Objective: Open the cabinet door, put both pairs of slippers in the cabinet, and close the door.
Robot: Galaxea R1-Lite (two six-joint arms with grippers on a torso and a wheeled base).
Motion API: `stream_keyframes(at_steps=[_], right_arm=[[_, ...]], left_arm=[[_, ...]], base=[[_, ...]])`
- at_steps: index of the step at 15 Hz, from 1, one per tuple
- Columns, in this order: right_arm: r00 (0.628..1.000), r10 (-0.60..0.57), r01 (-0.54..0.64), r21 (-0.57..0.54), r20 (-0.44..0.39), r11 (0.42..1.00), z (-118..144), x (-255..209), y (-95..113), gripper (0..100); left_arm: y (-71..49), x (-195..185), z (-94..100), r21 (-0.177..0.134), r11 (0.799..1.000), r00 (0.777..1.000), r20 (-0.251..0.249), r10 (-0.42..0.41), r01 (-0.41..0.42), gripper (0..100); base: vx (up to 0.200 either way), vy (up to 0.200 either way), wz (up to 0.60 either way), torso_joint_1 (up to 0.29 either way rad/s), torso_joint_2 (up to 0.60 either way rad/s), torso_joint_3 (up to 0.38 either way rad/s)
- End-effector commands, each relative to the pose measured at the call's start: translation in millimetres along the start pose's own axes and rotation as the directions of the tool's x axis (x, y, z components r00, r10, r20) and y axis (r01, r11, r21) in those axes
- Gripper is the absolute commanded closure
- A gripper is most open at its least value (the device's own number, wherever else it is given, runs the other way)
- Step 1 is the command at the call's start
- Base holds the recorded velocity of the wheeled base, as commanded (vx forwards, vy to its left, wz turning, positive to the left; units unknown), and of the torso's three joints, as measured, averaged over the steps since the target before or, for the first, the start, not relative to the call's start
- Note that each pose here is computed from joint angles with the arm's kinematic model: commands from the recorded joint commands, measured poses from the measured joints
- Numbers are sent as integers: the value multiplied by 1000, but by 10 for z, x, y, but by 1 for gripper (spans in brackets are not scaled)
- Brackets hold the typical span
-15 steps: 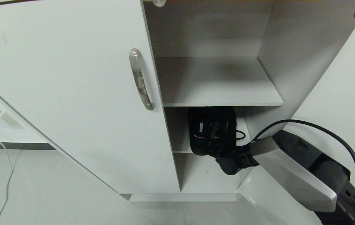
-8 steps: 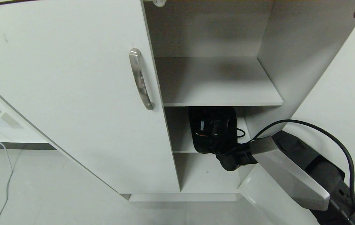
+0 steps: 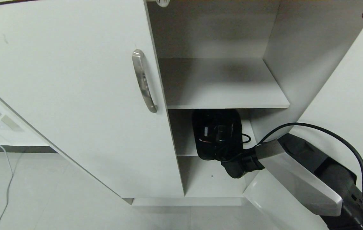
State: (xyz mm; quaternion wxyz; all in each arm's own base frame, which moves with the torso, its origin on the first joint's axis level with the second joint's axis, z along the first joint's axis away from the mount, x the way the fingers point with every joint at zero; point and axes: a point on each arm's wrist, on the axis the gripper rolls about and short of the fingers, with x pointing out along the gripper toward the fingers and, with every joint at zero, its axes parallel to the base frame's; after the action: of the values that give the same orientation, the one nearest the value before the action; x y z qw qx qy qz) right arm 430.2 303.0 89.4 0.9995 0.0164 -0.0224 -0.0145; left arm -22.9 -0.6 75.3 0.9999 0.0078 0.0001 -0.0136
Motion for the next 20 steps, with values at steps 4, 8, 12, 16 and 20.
stream_keyframes(at_steps=[4,8,12,16,20], right_arm=[[1000,4,-4,1,1,1000,58,-31,2,100],[1000,4,-4,3,1,1000,49,-32,2,0],[1000,17,-17,-16,-20,1000,79,-253,-48,0],[997,72,-72,-10,-18,997,272,-727,-111,0],[995,91,-92,-21,-32,996,311,-1238,-223,0]], left_arm=[[0,1,0,0,1000,1000,-1,1,-1,100],[0,1,0,0,1000,1000,-1,0,0,100],[0,1,0,0,1000,1000,-1,1,-1,100],[0,1,0,0,1000,1000,-1,1,-1,100],[0,1,0,0,1000,1000,-1,1,-1,100]], base=[[0,0,0,0,0,0],[0,0,0,0,0,0],[0,0,0,0,0,0],[0,0,0,0,0,0],[0,0,0,0,0,0]])
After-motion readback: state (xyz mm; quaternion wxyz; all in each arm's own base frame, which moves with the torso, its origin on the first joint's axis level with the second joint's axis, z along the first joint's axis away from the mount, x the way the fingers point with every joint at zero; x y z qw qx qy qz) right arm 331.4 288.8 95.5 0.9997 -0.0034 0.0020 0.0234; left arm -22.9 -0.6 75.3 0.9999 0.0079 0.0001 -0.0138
